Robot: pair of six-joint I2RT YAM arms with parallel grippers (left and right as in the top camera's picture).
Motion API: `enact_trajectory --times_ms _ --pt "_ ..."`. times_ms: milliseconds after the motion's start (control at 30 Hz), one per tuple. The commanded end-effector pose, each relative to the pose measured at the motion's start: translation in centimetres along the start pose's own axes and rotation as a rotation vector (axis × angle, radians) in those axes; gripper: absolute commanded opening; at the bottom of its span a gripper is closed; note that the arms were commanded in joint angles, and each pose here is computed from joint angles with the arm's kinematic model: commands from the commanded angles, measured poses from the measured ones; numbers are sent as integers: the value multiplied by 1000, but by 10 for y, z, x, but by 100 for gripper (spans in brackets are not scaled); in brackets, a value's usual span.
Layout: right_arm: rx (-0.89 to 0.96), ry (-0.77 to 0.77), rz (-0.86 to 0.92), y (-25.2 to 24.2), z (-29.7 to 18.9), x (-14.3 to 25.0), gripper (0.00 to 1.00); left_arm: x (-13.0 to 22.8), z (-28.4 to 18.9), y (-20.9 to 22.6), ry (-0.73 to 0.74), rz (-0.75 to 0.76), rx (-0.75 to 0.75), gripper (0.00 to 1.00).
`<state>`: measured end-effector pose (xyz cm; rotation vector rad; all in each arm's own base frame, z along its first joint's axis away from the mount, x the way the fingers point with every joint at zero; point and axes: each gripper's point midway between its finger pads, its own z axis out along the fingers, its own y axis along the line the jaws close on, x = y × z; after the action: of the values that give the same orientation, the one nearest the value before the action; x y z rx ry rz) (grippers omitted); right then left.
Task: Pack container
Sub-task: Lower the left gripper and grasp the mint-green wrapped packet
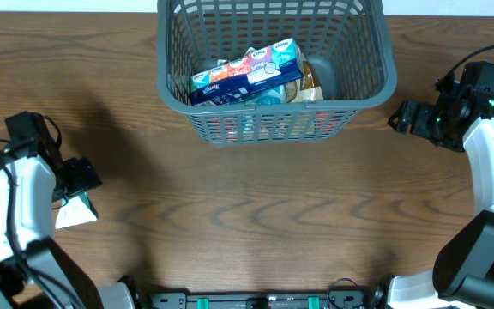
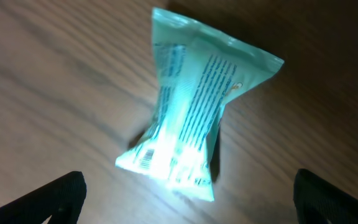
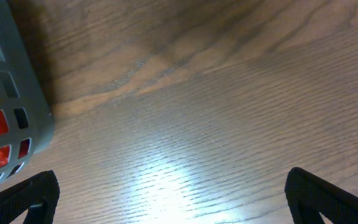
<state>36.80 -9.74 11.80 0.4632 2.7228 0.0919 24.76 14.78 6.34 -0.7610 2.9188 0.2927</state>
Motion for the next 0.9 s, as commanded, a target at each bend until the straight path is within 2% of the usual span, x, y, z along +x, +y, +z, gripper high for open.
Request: enact_trajectory --times_ms 0,300,567,867 --pt "-10 5 -16 3 1 1 99 -1 11 -1 18 77 1 99" --pt "-9 7 -16 3 1 2 99 -28 17 -3 -76 172 -1 99" --pt "-9 2 -16 3 1 1 99 -21 35 -10 -16 178 48 99" --pt "-9 3 -17 3 1 1 99 -24 44 -6 -12 33 46 99"
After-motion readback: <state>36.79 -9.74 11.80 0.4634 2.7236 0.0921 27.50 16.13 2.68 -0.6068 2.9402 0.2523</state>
